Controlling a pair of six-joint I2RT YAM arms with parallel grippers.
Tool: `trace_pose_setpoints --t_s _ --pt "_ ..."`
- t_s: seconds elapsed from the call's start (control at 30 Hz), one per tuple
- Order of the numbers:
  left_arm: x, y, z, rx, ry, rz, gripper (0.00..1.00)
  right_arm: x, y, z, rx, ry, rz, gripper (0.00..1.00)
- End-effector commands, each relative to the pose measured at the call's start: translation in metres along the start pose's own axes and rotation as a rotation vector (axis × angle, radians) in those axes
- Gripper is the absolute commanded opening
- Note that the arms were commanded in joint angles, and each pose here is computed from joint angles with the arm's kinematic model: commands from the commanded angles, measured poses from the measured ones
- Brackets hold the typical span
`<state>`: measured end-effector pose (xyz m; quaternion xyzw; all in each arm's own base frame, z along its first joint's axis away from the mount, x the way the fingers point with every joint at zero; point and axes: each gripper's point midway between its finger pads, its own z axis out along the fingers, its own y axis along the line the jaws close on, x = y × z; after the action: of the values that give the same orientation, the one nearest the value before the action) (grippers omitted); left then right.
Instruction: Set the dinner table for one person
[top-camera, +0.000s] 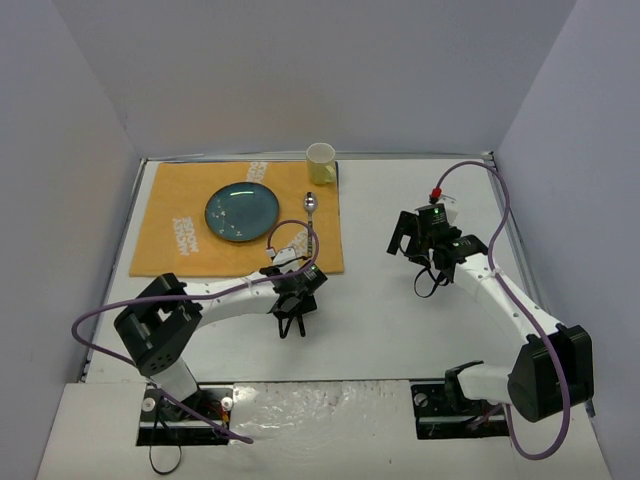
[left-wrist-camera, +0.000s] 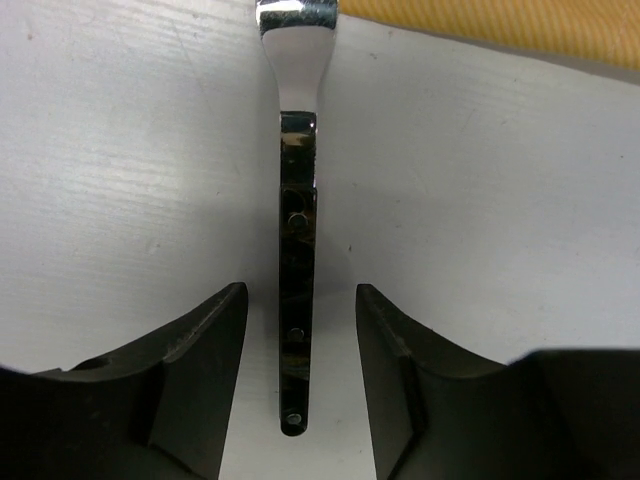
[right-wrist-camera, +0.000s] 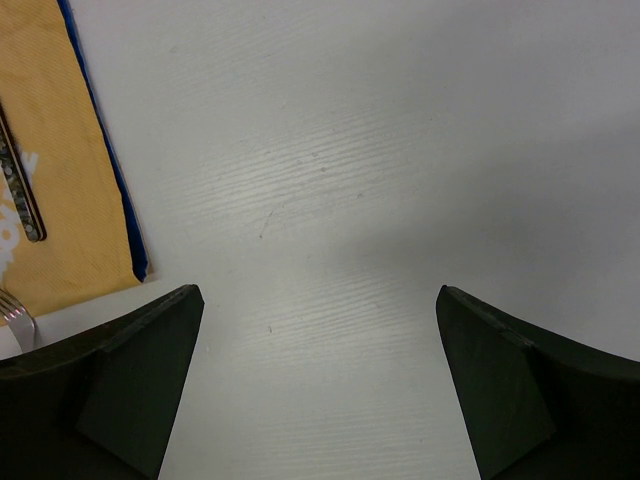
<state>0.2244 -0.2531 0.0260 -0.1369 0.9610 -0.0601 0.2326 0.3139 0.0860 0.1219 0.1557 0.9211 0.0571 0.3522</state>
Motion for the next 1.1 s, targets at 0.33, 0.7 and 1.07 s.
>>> trace_pose_setpoints --t_s 0.33,0.7,1.07 --pt "-0.023 0.003 0.010 -0.060 -0.021 0.032 0.33 -0.003 -0.001 0.000 -0.018 -0.023 -0.004 1.00" --pt "-0.034 0.015 -0.002 -0.078 -0.029 0.075 0.00 -0.010 0.006 0.000 -0.037 -0.031 -0.002 1.00" --pt "-0.157 0.079 -0.079 -0.071 -0.222 0.234 0.00 -0.037 0.030 -0.017 -0.130 -0.078 -0.035 1.00"
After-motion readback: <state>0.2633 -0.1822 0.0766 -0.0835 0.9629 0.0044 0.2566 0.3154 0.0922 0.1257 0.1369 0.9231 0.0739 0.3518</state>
